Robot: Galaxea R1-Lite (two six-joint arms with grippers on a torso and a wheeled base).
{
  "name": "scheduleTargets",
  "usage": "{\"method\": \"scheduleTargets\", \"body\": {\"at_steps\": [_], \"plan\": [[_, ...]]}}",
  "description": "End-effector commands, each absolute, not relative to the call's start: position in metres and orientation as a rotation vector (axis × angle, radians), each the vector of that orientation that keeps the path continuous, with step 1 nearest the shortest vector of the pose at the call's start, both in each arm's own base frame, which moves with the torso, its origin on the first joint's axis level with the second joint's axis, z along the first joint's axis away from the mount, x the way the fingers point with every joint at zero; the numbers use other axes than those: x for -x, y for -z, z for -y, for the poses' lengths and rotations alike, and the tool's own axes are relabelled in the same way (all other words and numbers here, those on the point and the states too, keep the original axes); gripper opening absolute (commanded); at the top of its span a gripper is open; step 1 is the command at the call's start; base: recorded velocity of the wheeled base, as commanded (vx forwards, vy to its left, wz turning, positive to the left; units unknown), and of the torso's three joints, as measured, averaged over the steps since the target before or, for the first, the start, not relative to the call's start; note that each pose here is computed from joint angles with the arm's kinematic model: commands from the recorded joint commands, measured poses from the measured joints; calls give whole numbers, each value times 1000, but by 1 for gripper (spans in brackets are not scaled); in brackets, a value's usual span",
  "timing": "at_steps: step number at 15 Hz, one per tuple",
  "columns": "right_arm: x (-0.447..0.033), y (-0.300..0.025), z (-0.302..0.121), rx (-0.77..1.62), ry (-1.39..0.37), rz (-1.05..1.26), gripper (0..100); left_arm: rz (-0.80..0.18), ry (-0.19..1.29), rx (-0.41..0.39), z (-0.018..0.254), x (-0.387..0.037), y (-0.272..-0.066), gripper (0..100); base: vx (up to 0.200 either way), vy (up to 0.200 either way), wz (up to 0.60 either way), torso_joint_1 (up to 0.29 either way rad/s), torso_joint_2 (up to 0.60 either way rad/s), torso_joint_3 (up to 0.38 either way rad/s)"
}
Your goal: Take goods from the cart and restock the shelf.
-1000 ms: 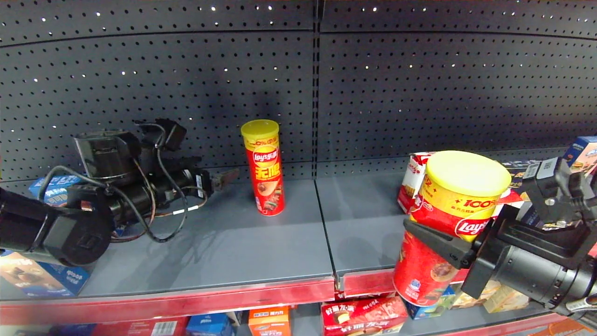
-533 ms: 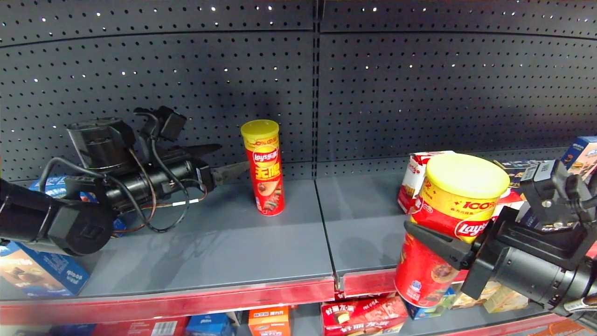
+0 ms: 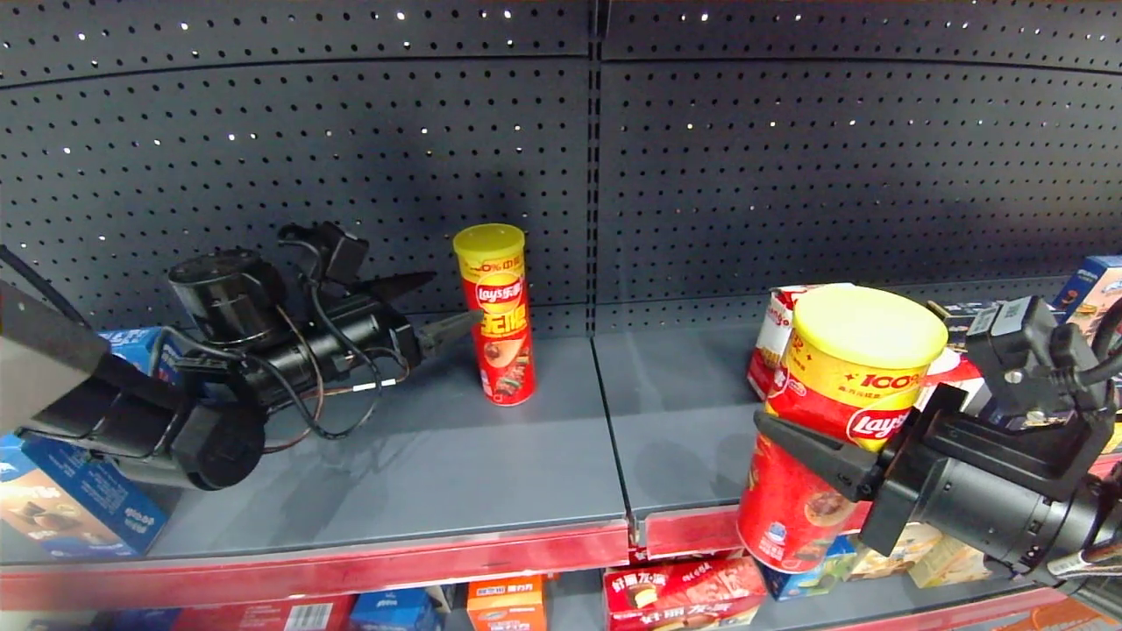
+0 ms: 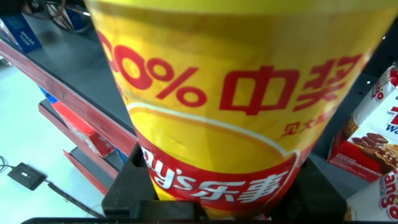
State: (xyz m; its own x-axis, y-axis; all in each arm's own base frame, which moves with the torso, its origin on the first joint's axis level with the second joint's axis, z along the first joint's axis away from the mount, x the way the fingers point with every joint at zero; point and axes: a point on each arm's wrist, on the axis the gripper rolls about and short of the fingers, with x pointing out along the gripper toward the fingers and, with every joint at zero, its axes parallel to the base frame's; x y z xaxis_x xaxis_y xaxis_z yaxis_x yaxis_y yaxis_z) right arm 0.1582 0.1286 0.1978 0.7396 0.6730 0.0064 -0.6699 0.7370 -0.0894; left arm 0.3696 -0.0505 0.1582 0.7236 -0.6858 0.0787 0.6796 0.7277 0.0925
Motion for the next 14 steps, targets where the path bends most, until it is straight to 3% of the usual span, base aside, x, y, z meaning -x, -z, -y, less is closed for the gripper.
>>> {"method": "scheduleTargets", "body": {"at_steps": [1,4,11,14], "plan": [[-159,-197,-130,84,-739,36,0,78,777,-43,52,-385,-124,100,0,0,0,0,0,0],[-159,-197,-130,84,-739,36,0,84,795,-39,53,-389,-118,100,0,0,0,0,0,0],[-159,-196,-129,85,-739,31,0,126,899,0,60,-400,-133,100,0,0,0,0,0,0],[-161,-195,-130,87,-738,25,0,129,959,12,78,-397,-136,100,0,0,0,0,0,0]]}}
